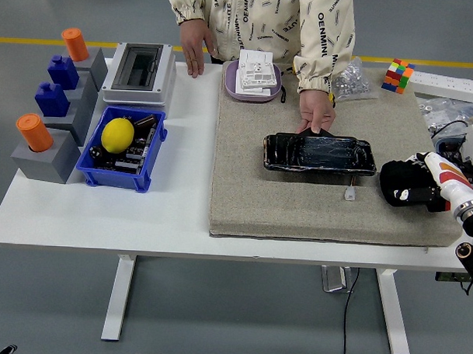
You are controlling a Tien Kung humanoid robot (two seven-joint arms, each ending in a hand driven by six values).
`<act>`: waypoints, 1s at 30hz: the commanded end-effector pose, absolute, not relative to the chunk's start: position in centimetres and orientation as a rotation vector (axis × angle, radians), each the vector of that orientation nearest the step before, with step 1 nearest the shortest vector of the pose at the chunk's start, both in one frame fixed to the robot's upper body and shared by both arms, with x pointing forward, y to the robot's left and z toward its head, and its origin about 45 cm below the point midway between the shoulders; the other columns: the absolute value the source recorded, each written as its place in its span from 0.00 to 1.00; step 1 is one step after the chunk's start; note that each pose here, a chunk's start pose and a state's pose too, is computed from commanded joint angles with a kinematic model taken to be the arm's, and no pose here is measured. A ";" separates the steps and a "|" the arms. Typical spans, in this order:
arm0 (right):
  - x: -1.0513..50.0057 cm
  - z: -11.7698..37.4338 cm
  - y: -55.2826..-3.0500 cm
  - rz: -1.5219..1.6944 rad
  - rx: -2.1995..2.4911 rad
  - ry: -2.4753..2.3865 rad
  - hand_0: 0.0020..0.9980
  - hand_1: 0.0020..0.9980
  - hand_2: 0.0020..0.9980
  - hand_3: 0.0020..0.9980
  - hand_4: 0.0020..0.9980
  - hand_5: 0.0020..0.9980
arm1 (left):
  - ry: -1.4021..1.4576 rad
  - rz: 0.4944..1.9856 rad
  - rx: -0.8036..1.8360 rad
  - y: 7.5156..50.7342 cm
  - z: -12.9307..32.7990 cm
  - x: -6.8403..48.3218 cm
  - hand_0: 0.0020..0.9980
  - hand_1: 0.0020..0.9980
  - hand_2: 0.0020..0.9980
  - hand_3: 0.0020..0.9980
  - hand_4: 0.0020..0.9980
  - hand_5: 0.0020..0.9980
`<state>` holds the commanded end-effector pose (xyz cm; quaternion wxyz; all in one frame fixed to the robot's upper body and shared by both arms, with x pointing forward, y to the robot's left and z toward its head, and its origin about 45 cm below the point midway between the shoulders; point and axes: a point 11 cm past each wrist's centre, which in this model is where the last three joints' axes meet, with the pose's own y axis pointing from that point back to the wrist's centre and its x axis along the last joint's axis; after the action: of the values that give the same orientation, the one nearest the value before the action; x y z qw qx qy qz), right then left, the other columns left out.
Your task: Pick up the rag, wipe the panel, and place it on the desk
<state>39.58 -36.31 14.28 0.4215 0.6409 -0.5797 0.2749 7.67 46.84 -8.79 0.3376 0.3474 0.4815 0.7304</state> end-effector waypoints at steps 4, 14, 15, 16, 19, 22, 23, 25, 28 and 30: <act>39.7 14.5 -36.4 0.698 1.601 -1.458 0.38 0.45 0.49 0.48 0.82 0.00 | 1.253 1.903 0.901 46.8 -8.8 7.7 0.72 0.72 0.77 0.62 0.69 0.57; 39.8 14.8 -36.7 0.702 1.592 -1.467 0.38 0.43 0.47 0.46 0.78 0.00 | 1.251 1.906 0.896 46.8 -8.7 7.9 0.72 0.72 0.77 0.62 0.69 0.56; 39.9 14.9 -36.7 0.703 1.591 -1.469 0.38 0.43 0.47 0.46 0.78 0.00 | 1.251 1.906 0.896 46.8 -8.7 8.0 0.72 0.72 0.77 0.62 0.69 0.56; 39.9 15.0 -36.8 0.704 1.590 -1.472 0.38 0.43 0.47 0.46 0.78 0.00 | 1.251 1.906 0.896 46.8 -8.7 8.0 0.72 0.72 0.77 0.62 0.69 0.56; 40.0 15.2 -36.8 0.708 1.586 -1.478 0.35 0.42 0.46 0.45 0.83 0.00 | 1.251 1.907 0.894 46.8 -8.7 8.0 0.72 0.72 0.77 0.62 0.69 0.56; 40.0 15.3 -36.9 0.712 1.580 -1.483 0.35 0.42 0.46 0.45 0.83 0.00 | 1.250 1.907 0.893 46.8 -8.7 8.0 0.72 0.72 0.77 0.62 0.69 0.56; 40.1 15.4 -37.0 0.713 1.578 -1.486 0.35 0.42 0.46 0.45 0.83 0.00 | 1.250 1.907 0.891 46.8 -8.7 8.1 0.72 0.72 0.77 0.62 0.69 0.56; 40.1 15.5 -37.0 0.714 1.576 -1.490 0.34 0.41 0.46 0.44 0.86 0.00 | 1.250 1.908 0.890 46.8 -8.7 8.1 0.72 0.72 0.77 0.62 0.69 0.56; 40.4 15.9 -37.0 0.719 1.573 -1.508 0.34 0.41 0.46 0.44 0.86 0.00 | 1.250 1.909 0.888 46.8 -8.7 8.1 0.72 0.72 0.77 0.62 0.69 0.56; 40.6 16.2 -37.0 0.724 1.571 -1.519 0.35 0.41 0.45 0.44 0.88 0.00 | 1.251 1.909 0.888 46.8 -8.7 8.1 0.72 0.72 0.77 0.62 0.69 0.56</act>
<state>40.55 -37.05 16.20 0.4076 0.6231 -0.6025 0.2873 8.10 46.79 -8.73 0.3395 0.3411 0.4804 0.7332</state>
